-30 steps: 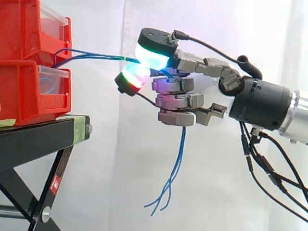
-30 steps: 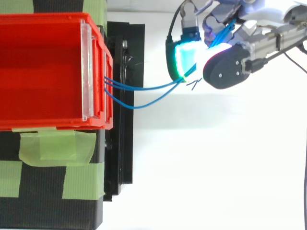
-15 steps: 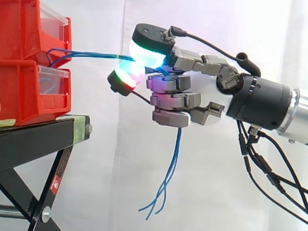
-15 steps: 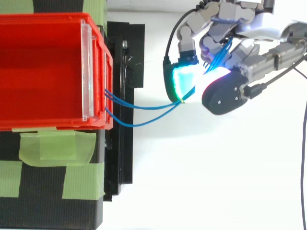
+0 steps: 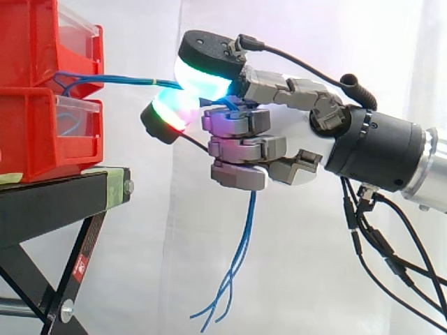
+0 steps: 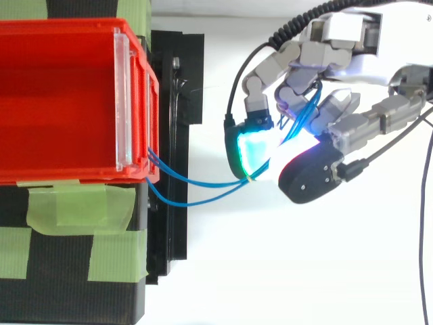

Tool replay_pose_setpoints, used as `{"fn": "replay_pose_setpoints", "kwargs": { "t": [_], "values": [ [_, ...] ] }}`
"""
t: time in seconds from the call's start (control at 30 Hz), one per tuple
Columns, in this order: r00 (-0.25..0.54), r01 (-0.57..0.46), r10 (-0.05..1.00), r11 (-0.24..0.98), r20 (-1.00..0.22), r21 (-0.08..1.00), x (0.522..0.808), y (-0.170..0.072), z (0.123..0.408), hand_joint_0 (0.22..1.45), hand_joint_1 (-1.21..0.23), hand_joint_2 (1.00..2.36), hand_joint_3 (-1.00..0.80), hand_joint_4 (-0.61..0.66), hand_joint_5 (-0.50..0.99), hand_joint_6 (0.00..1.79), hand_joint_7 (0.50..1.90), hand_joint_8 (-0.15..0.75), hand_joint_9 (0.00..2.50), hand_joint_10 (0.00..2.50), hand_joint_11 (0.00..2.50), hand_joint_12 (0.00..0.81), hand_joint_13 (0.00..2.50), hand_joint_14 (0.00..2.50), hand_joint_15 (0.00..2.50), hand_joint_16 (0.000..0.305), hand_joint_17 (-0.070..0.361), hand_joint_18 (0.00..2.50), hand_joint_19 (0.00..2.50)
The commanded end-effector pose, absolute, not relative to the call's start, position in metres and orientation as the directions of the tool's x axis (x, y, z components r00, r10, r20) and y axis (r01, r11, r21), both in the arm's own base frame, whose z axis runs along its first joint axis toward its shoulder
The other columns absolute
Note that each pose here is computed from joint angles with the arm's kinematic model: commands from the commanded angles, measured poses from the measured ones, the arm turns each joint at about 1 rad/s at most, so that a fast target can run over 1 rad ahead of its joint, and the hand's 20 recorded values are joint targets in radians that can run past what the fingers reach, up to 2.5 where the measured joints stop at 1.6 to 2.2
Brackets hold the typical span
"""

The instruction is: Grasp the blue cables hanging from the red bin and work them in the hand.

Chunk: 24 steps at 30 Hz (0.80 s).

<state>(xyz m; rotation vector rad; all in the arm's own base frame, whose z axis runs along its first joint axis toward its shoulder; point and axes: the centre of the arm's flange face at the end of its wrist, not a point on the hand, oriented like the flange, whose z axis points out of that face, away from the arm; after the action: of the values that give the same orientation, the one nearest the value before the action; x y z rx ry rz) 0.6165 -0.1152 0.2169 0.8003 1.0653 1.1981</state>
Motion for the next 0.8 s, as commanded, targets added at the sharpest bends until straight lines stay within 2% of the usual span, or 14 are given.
{"fn": "replay_pose_setpoints", "kwargs": {
  "t": [0.0, 0.3, 0.77],
  "values": [
    [0.023, -0.328, 0.976, 0.213, -0.217, 0.92, 0.617, -0.111, 0.217, 1.09, -0.64, 1.2, 0.41, 0.21, 0.05, 0.88, 1.05, 0.317, 0.82, 2.5, 1.85, 0.383, 1.03, 2.5, 1.22, 0.048, 0.109, 1.24, 1.41],
    [0.037, -0.323, 0.977, 0.211, -0.21, 0.923, 0.62, -0.099, 0.217, 1.09, -0.64, 1.21, 0.4, 0.2, 0.05, 0.88, 1.05, 0.315, 0.82, 2.5, 1.85, 0.385, 1.02, 2.5, 1.21, 0.048, 0.108, 1.24, 1.4],
    [0.042, -0.328, 0.969, 0.242, -0.242, 0.913, 0.621, -0.094, 0.217, 1.08, -0.65, 1.22, 0.39, 0.2, 0.03, 0.9, 1.04, 0.318, 0.78, 2.5, 1.83, 0.391, 1.01, 2.5, 1.21, 0.048, 0.109, 1.21, 1.38]
  ]
}}
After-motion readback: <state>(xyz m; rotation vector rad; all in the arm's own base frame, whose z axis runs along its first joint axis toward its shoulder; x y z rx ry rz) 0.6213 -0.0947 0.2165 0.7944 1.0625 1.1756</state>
